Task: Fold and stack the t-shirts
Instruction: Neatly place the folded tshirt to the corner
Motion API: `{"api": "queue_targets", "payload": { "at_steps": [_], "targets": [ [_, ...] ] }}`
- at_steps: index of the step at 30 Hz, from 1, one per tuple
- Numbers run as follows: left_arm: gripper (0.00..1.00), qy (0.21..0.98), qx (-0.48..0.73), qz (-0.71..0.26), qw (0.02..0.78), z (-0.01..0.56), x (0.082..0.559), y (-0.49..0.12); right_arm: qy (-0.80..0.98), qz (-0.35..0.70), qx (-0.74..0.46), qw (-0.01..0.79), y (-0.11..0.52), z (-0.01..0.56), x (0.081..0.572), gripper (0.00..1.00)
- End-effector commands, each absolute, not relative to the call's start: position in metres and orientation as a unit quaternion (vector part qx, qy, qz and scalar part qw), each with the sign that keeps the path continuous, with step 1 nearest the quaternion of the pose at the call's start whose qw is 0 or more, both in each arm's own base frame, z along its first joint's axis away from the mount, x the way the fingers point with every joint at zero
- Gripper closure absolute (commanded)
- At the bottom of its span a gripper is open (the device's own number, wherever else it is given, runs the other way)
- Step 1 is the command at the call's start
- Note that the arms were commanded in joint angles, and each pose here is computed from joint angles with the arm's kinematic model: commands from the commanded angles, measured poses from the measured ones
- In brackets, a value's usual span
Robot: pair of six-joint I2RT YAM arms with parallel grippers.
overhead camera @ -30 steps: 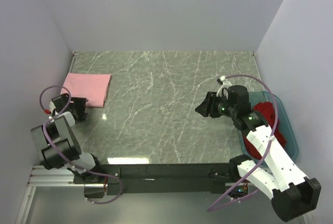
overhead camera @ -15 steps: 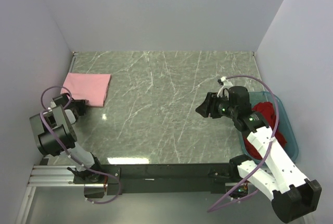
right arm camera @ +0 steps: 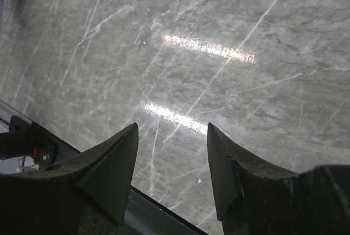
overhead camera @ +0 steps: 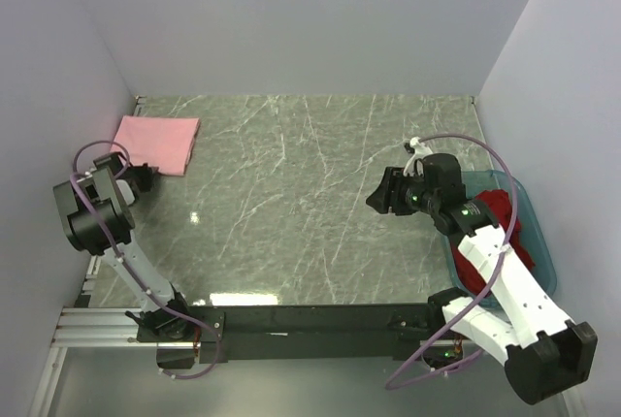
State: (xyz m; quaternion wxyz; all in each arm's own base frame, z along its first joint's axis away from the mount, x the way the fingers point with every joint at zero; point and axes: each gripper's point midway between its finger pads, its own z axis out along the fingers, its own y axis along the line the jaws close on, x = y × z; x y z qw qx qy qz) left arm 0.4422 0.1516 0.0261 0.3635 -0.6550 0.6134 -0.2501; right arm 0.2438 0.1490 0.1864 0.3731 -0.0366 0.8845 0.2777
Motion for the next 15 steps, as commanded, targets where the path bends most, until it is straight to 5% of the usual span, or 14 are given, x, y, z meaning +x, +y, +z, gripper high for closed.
{"api": "queue_targets", "payload": {
  "at_steps": [1, 8, 15],
  "targets": [
    [0.95, 0.619, -0.646, -0.244, 0.374, 0.029, 0.46, 0.164, 0.877, 0.275, -0.045, 0.393, 0.151, 0.203, 0.254, 0.4],
    [0.92, 0.619, -0.64, -0.264, 0.371, 0.024, 0.485, 0.166, 0.881, 0.273, -0.045, 0.385, 0.153, 0.2, 0.258, 0.4],
    [0.78, 0.629, -0.632, -0.267, 0.367, 0.028, 0.491, 0.155, 0.88, 0.266, -0.04, 0.391, 0.149, 0.204, 0.257, 0.4]
  ]
}}
